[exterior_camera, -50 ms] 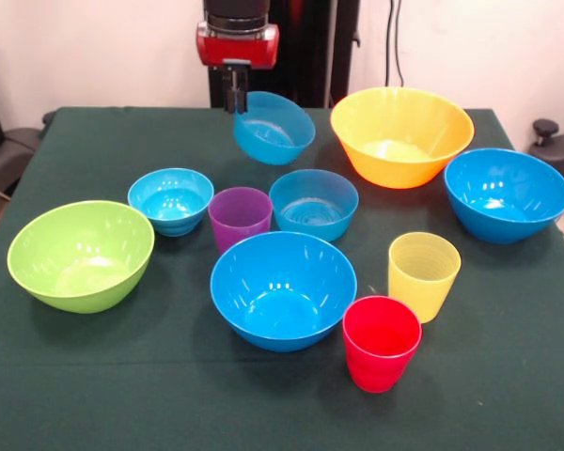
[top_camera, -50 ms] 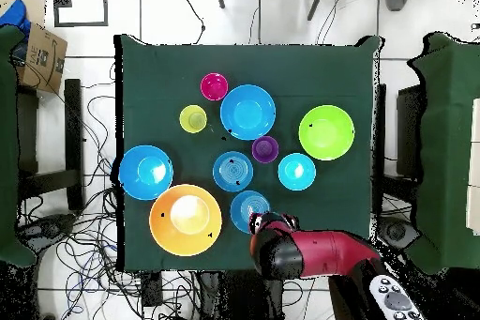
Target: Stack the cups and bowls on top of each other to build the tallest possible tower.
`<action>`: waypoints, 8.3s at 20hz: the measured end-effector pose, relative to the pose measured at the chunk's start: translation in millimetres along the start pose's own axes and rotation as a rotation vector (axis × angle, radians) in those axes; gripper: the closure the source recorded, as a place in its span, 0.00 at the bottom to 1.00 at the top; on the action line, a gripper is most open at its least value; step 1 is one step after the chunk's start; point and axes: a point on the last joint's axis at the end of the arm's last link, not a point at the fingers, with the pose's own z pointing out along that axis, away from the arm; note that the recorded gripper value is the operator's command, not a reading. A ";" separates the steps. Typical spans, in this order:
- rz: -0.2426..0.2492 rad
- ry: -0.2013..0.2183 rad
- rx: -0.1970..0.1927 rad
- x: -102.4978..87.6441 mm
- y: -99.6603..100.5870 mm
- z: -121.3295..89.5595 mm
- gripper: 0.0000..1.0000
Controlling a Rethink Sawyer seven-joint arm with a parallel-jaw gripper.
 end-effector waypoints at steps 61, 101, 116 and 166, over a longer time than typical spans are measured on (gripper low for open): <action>0.102 0.013 -0.099 -98.4 -113.5 -19.8 1.00; 0.079 -0.003 -0.151 -108.3 -121.3 25.9 1.00; 0.079 -0.003 -0.151 -108.3 -121.3 25.9 1.00; 0.086 -0.031 -0.115 -102.5 -159.3 41.1 0.00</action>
